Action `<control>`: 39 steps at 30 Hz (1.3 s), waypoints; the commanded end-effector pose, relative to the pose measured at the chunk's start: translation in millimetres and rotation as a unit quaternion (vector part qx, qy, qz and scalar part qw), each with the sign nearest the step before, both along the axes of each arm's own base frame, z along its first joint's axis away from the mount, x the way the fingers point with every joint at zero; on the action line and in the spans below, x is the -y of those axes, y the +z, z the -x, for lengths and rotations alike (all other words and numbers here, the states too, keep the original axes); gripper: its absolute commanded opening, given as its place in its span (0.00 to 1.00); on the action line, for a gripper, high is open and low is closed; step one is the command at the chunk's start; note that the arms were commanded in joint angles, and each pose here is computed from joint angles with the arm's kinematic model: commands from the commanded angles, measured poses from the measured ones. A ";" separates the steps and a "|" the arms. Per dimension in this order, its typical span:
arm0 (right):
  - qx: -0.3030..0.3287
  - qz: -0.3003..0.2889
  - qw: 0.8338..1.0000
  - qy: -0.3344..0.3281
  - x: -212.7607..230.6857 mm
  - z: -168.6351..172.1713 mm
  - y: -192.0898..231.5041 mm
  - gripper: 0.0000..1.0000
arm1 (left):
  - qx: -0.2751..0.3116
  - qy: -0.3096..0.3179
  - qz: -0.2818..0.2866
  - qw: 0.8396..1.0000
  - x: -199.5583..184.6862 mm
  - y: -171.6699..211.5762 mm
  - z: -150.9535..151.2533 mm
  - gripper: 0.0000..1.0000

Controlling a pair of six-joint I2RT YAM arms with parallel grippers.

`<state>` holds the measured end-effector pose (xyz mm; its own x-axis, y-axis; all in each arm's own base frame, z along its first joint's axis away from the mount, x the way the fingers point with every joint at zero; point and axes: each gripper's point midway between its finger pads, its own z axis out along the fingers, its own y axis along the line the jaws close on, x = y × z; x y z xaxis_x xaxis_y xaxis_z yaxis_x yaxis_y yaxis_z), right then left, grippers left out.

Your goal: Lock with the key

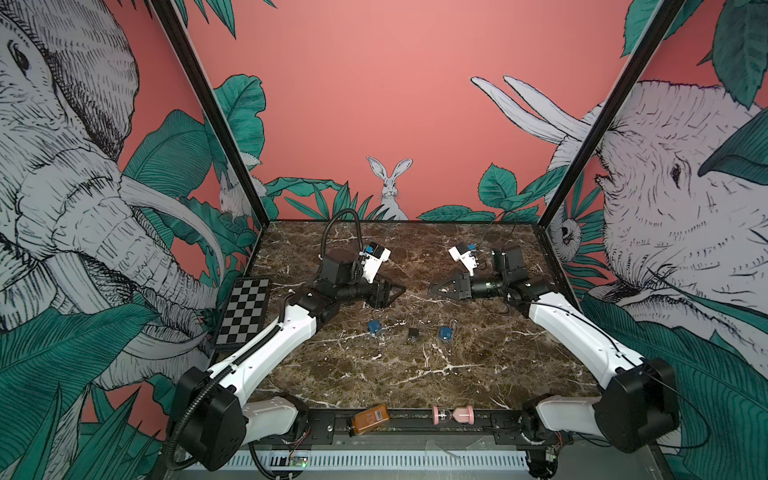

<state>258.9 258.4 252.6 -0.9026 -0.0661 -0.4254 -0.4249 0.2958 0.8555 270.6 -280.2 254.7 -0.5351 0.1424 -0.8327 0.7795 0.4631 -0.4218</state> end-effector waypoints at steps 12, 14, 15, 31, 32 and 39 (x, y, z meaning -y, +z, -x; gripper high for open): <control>-0.011 -0.073 0.996 0.039 -3.4 20.7 22.0 0.00 | 0.022 -0.144 0.125 0.981 46.1 30.6 33.8 0.65; -0.011 -0.073 0.997 0.037 -2.9 21.4 22.7 0.00 | 0.017 -0.150 0.129 0.980 50.3 30.0 33.8 0.64; -0.009 -0.073 0.997 0.035 -2.6 21.1 23.4 0.00 | 0.012 -0.156 0.131 0.979 52.4 28.9 34.3 0.63; 0.020 -0.065 0.998 0.017 -0.8 17.2 27.4 0.00 | -0.032 -0.164 0.151 0.974 57.5 32.1 34.3 0.27; 0.021 -0.065 0.998 0.017 -0.6 17.4 27.8 0.00 | -0.033 -0.161 0.151 0.975 57.0 32.2 33.5 0.25; 0.046 -0.049 0.998 0.000 3.0 15.4 25.9 0.00 | -0.042 -0.156 0.148 0.976 55.2 31.0 35.3 0.17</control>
